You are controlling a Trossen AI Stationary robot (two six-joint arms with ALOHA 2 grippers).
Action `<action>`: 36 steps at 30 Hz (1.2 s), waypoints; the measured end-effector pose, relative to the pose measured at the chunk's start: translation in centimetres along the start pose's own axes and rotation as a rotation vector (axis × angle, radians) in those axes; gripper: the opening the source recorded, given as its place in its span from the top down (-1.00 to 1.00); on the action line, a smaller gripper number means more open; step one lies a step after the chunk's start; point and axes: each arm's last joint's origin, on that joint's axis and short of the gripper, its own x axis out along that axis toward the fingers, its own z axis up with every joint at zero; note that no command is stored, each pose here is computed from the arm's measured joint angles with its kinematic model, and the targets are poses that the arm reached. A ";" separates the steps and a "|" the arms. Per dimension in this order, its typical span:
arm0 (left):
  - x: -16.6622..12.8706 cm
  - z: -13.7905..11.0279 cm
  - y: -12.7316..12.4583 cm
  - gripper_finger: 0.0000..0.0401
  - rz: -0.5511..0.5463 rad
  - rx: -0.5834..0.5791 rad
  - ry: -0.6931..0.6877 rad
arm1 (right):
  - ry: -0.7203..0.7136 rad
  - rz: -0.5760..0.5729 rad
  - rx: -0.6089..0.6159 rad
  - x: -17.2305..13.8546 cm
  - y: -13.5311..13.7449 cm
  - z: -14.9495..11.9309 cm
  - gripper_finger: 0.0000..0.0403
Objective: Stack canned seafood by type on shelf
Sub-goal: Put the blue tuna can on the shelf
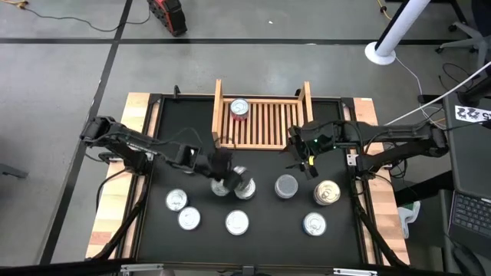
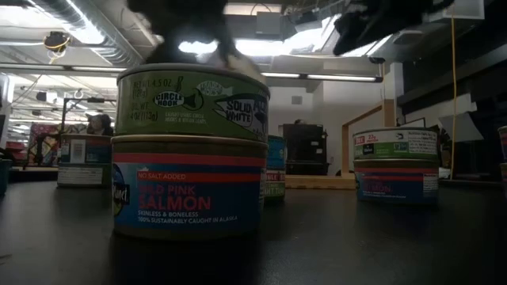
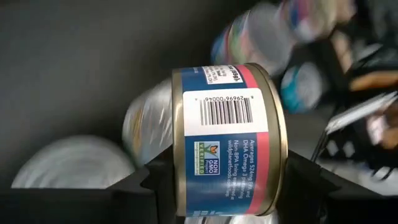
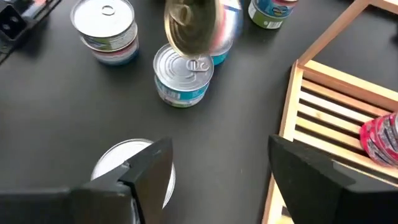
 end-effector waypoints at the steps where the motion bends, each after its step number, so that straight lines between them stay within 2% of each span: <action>1: 0.1 0.8 0.0 0.04 -0.019 -0.008 -0.029 | -0.008 -0.011 -0.002 0.5 0.1 -0.4 -0.30; 5: 0.4 3.8 0.8 0.04 -0.051 -0.040 -0.127 | -0.033 -0.106 -0.009 2.2 0.0 -1.8 -0.30; 12: 2.1 7.7 2.4 0.04 -0.091 -0.113 -0.268 | -0.071 -0.375 -0.002 3.5 -0.5 -3.0 -0.30; 18: 4.8 9.5 3.7 0.03 -0.123 -0.169 -0.336 | 0.037 -0.548 0.015 3.6 -0.8 -3.9 -0.30; 25: 7.1 10.2 4.6 0.03 -0.174 -0.196 -0.382 | 0.091 -0.595 0.016 3.5 -0.8 -4.2 -0.30; 36: 10.0 9.7 6.3 0.02 -0.131 -0.293 -0.364 | 0.092 -0.616 0.019 3.5 -0.9 -4.2 -0.30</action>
